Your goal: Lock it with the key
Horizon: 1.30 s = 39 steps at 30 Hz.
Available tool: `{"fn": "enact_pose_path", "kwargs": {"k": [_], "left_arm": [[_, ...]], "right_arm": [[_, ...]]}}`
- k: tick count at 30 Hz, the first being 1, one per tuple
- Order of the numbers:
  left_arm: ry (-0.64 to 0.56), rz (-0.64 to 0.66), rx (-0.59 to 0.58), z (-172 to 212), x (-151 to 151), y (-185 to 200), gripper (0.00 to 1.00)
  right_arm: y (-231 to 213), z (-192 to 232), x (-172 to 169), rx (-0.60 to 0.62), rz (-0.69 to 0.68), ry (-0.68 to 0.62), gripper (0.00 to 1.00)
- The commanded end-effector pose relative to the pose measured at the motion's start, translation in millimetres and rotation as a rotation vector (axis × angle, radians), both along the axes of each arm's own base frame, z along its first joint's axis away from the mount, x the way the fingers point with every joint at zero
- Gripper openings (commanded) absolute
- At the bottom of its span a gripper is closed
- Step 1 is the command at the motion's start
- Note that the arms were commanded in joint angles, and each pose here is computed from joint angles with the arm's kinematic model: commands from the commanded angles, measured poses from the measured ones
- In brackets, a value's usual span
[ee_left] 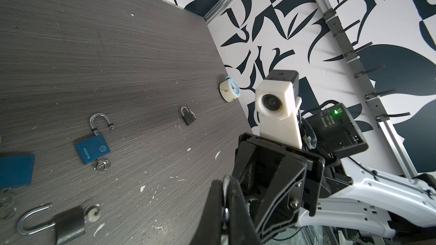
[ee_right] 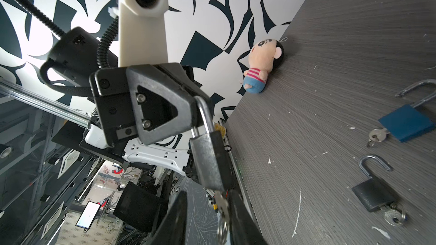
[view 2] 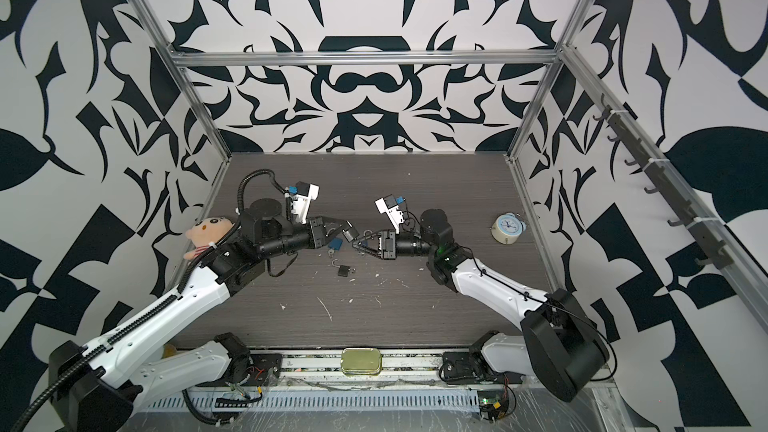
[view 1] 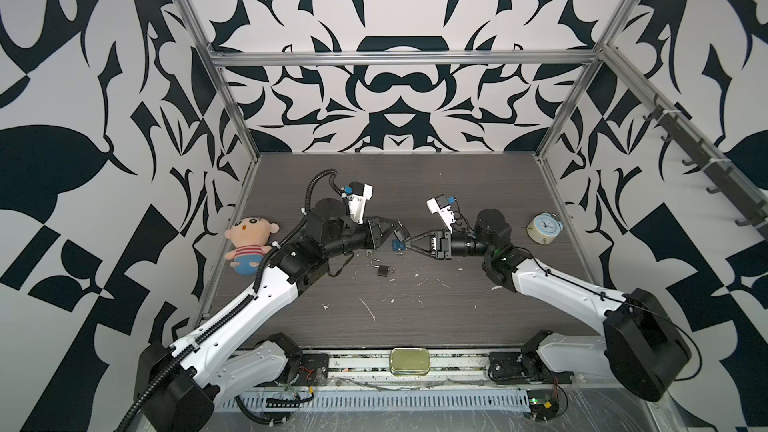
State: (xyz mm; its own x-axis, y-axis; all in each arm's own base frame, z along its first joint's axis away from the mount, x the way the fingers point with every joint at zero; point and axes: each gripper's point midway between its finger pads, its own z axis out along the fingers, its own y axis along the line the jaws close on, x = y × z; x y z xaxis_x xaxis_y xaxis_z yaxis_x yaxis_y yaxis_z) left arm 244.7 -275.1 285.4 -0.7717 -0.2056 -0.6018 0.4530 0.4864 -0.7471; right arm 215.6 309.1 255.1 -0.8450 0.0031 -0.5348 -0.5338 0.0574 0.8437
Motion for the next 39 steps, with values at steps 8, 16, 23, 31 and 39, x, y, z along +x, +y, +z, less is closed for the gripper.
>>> {"fn": "enact_pose_path", "kwargs": {"k": [8, 16, 23, 31, 39], "left_arm": [[-0.046, 0.025, -0.036, 16.4, 4.9, 2.7, 0.0], [-0.075, 0.066, -0.055, 30.6, 12.8, 22.3, 0.0], [-0.085, 0.094, -0.081, 40.2, 22.2, 38.1, 0.0], [-0.06, 0.083, -0.065, 28.7, 24.5, 36.5, 0.0], [0.1, -0.021, 0.024, -32.4, 21.7, 7.7, 0.0]], "right_arm": [[3.3, 18.8, 0.9, 0.036, 0.007, -0.07, 0.0], [-1.1, 7.1, -4.7, 0.016, 0.001, -0.039, 0.0], [-4.5, 2.3, -9.2, 0.011, -0.002, -0.027, 0.0], [-7.5, -6.5, -3.3, -0.041, -0.049, -0.021, 0.0], [-60.1, -26.3, 37.2, -0.244, -0.34, -0.013, 0.0]]}}
